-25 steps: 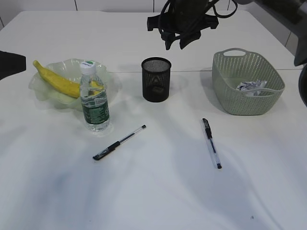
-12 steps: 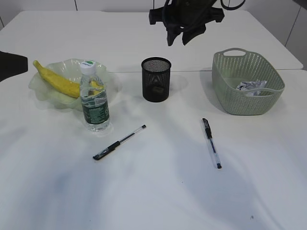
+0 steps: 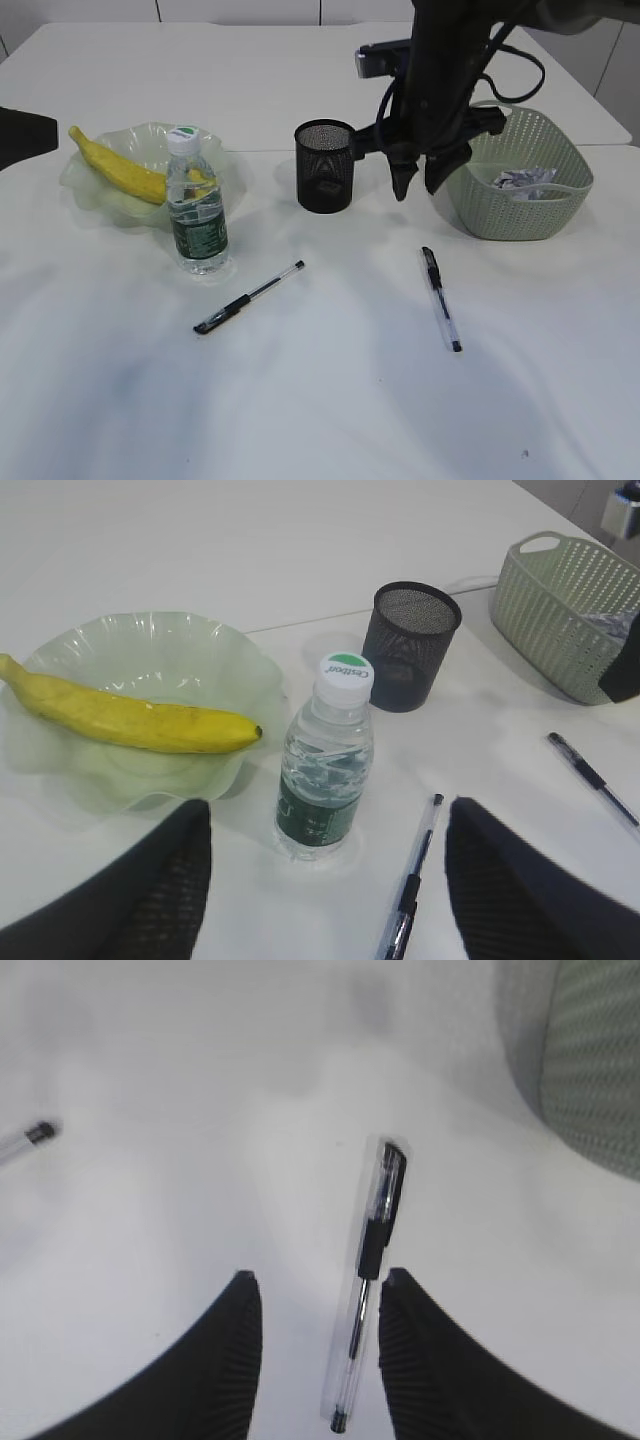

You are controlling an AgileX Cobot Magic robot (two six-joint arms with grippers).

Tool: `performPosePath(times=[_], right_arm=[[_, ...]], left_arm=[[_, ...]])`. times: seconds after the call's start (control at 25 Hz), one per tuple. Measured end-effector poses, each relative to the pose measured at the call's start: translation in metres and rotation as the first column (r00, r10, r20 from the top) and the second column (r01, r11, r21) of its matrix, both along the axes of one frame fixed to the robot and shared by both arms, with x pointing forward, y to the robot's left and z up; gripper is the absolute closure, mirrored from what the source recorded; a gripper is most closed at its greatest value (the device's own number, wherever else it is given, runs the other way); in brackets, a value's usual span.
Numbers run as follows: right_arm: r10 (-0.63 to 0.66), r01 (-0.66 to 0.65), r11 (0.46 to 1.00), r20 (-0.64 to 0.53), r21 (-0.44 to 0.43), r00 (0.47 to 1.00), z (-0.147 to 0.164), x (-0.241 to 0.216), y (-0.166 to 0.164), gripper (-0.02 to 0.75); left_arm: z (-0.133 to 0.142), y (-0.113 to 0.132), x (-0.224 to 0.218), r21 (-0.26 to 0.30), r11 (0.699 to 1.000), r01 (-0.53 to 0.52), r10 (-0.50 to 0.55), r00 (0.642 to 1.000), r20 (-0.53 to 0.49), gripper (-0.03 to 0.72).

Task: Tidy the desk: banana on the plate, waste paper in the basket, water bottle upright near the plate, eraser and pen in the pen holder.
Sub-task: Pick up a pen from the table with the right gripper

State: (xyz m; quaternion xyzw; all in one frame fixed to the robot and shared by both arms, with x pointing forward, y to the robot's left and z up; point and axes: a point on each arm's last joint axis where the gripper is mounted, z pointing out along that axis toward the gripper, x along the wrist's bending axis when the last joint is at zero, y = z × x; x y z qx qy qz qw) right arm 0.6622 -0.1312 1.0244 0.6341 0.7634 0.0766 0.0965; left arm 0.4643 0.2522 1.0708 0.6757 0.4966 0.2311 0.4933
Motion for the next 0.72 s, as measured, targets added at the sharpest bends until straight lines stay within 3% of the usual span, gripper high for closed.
performPosePath(times=[0.4,0.72], right_arm=[[-0.03,0.016,0.996,-0.165,-0.088,0.986,-0.052,-0.015,-0.025,0.441],[-0.084,0.081,0.996,-0.223,-0.024,0.971,-0.061,-0.011,-0.056,0.441]], left_arm=[[0.0,0.0,0.0,0.0,1.0,0.0,0.0,1.0,0.0,0.174],[0.0,0.0,0.0,0.0,1.0,0.0,0.0,1.0,0.0,0.174]])
